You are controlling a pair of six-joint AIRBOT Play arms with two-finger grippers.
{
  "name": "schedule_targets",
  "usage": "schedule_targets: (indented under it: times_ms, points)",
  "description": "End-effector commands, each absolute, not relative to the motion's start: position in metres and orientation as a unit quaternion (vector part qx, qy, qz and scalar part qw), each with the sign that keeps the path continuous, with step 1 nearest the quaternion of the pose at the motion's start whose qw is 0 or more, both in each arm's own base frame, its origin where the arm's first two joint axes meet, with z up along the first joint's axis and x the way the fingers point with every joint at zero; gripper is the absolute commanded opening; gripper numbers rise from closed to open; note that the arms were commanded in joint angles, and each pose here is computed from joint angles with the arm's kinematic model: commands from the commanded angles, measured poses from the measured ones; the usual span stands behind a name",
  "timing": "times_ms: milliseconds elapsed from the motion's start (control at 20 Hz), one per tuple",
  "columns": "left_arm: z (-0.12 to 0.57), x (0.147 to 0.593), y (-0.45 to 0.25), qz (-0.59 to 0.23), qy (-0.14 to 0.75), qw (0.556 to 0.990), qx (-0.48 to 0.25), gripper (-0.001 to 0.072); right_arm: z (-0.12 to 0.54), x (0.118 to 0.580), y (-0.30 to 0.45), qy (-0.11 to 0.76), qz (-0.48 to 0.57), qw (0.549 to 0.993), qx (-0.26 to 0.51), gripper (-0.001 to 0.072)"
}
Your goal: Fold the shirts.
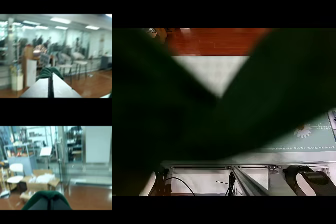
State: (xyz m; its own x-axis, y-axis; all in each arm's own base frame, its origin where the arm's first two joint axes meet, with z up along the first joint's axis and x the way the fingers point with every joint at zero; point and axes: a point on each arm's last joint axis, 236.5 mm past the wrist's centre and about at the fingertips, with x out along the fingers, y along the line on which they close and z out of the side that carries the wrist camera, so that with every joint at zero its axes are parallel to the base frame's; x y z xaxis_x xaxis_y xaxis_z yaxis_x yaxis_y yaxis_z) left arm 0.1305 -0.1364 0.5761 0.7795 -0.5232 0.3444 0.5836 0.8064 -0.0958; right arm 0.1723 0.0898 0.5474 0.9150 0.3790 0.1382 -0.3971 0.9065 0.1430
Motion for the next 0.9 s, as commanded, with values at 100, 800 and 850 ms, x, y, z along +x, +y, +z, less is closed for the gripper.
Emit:
schedule_targets:
  times_ms: [100,800,850]
  points:
    - [0.463,0.146,-0.104,-0.179,0.087,0.974,-0.110,0.0020,0.440,0.169,0.057,0.169,0.113,0.977,0.060,0.0024]
    - [0.189,0.262,-0.067,-0.123,0.382,0.889,-0.218,0.0021,0.185,0.328,0.073,0.512,0.146,0.844,0.061,0.0023]
    - [0.173,0.279,-0.059,-0.108,0.373,0.892,-0.230,0.0021,0.174,0.345,0.074,0.513,0.146,0.843,0.066,0.0023]
